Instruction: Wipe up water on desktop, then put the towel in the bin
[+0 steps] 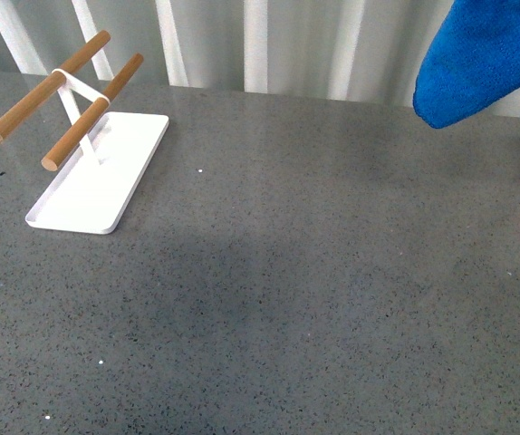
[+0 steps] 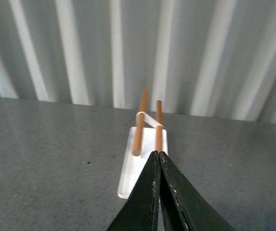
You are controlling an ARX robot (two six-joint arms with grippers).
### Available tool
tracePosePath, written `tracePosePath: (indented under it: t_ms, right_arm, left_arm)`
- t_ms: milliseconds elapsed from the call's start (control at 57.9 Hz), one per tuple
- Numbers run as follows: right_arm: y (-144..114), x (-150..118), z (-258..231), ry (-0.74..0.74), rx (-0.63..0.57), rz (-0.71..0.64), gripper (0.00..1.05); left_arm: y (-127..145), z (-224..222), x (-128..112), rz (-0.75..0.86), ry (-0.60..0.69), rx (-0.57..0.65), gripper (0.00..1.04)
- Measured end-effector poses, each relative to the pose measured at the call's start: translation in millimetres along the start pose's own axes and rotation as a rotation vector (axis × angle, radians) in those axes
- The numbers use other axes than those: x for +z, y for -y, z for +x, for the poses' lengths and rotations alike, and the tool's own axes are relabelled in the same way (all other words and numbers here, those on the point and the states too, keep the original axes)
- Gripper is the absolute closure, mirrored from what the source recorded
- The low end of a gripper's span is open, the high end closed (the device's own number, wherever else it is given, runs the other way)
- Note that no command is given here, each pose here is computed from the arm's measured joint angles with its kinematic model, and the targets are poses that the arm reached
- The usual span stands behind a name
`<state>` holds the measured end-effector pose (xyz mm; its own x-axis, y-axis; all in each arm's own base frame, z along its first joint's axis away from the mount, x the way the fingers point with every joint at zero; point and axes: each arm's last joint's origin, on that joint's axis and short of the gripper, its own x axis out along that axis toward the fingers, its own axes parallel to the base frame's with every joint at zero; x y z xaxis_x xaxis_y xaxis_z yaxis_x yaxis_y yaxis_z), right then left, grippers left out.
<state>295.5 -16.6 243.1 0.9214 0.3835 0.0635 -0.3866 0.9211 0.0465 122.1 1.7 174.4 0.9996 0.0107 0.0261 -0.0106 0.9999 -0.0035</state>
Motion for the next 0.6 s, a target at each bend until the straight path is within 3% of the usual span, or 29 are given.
tracePosePath:
  t_ms: [605]
  right_arm:
    - [-1.7,-27.8,11.6,-0.222,-0.156,0.064,1.02]
  left_arm:
    - [1.6,-13.1,0.1,0.000,-0.001,-0.012,1.01]
